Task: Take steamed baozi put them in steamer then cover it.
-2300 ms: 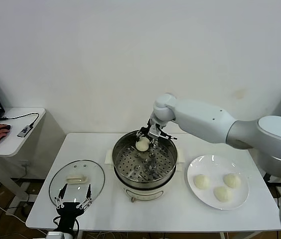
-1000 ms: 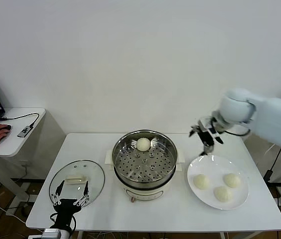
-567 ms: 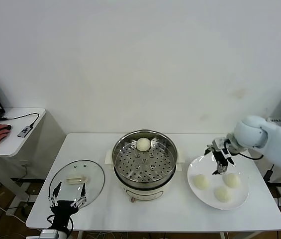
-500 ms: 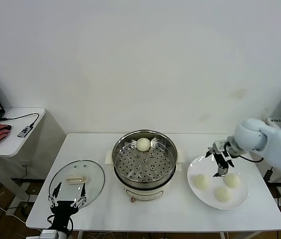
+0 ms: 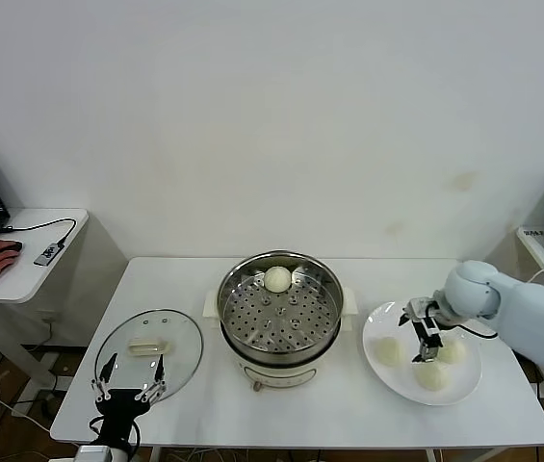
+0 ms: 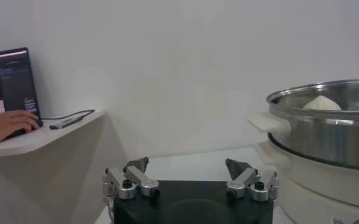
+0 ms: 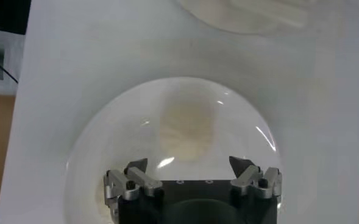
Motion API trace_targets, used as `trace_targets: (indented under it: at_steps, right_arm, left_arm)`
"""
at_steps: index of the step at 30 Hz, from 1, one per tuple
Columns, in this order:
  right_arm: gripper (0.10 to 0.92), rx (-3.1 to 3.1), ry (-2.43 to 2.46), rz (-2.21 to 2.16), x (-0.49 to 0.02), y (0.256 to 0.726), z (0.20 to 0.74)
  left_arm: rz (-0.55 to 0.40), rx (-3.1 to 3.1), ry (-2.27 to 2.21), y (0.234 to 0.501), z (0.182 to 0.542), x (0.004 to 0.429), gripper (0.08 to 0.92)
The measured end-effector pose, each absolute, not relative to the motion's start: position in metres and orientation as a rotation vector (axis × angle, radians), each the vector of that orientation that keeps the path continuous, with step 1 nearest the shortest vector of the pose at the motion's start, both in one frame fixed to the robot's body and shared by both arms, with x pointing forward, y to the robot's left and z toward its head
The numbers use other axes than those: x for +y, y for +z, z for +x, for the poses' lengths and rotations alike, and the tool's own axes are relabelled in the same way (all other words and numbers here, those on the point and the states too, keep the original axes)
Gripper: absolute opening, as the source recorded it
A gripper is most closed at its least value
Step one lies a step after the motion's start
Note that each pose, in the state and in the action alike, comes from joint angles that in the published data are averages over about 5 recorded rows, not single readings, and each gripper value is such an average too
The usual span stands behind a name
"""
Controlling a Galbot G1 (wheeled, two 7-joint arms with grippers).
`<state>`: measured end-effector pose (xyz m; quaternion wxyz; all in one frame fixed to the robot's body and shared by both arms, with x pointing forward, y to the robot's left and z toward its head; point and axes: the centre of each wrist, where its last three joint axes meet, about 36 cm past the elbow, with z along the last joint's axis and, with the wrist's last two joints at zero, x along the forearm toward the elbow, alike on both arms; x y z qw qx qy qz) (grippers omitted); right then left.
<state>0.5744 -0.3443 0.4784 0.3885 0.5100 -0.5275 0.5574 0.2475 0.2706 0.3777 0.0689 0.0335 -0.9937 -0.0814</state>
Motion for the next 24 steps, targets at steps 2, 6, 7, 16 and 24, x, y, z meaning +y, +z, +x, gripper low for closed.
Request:
trace_targets:
  at_steps: [2, 6, 7, 16, 24]
  right_arm:
    - [0.797, -1.34, 1.415, 1.3, -0.341, 0.472, 0.576]
    - [0.772, -1.335, 1.414, 1.305, -0.334, 0.463, 0.578]
    - [0.767, -1.334, 1.414, 1.306, -0.332, 0.461, 0.579]
    - [0.692, -1.329, 1.417, 1.302, -0.325, 0.449, 0.582]
    - [0.569, -1.343, 1.418, 1.296, -0.325, 0.452, 0.584]
  left_arm:
    - [0.102, -2.993, -0.247, 0.378, 0.248, 0.271, 0.823]
    - [0.104, -2.993, -0.247, 0.378, 0.248, 0.272, 0.823]
    - [0.105, -2.993, -0.246, 0.378, 0.248, 0.272, 0.823]
    - [0.108, -2.993, -0.237, 0.377, 0.248, 0.27, 0.823]
    - [0.11, -2.994, -0.234, 0.377, 0.248, 0.27, 0.823]
